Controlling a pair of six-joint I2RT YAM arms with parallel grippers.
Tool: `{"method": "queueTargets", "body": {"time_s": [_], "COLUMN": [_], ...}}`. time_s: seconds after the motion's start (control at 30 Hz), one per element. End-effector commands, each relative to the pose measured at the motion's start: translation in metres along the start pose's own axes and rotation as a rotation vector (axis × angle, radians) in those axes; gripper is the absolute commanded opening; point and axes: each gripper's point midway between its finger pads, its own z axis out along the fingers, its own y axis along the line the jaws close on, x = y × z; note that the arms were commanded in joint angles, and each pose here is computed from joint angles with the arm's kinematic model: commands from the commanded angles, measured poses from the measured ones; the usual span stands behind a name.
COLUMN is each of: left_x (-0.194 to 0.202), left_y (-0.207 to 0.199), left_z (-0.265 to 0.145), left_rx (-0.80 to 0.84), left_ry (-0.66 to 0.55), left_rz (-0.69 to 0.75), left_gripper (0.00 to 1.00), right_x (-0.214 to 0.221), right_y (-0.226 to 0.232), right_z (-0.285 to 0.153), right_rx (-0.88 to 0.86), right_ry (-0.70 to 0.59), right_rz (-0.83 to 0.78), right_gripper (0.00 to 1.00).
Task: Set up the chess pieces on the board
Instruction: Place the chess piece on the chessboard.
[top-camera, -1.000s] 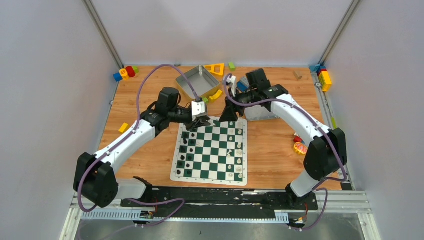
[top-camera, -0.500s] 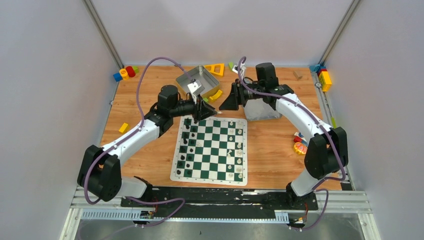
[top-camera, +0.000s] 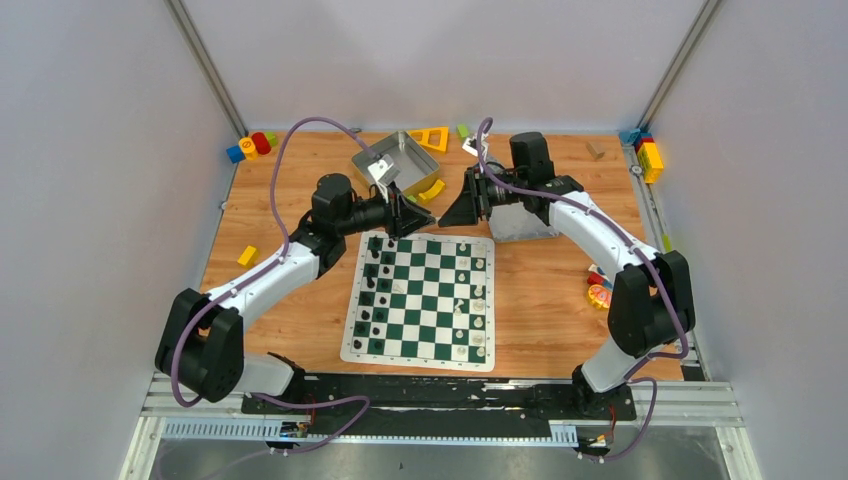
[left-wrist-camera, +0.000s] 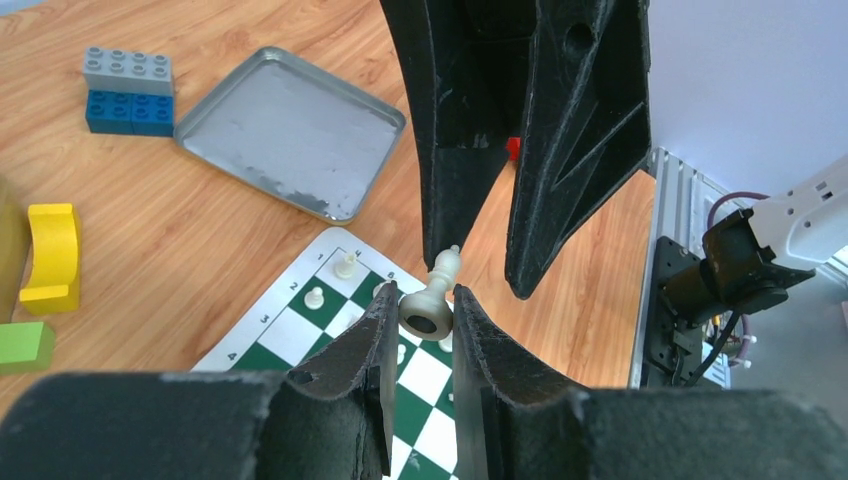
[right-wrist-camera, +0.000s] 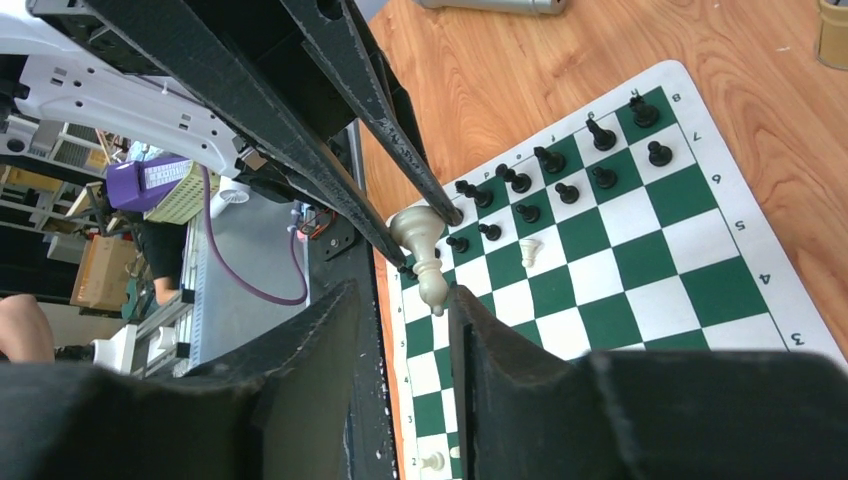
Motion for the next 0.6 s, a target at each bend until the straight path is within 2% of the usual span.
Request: {"method": "queueTargets", "body": {"time_s": [0.0,0.27,0.57], "left_x": [-0.0106,-0.0106,-0.0062], "left_y": [0.0003,-0.0023,-0.0028], "left_z": [0.0005,-0.0001,-0.0005], "left_rx": [0.005,0.018,0.023], "left_ry": [-0.046,-0.045,-0.040], "left_rz": [0.013,0.017,0.018], "left_gripper": [0.00,0.00,0.00], "right_x": [-0.0069,-0.0083,-0.0103], "right_y": [0.0096,0.0106,0.0102], "right_z": [0.0005,0.0010,0.0021], "right_rx": [-0.068,-0.080,-0.086], "right_ry": [-0.012,-0.010,-0.009], "right_rz": [-0.040,-0.040,-0.041], "right_gripper": [0.37,0.25,0.18]}}
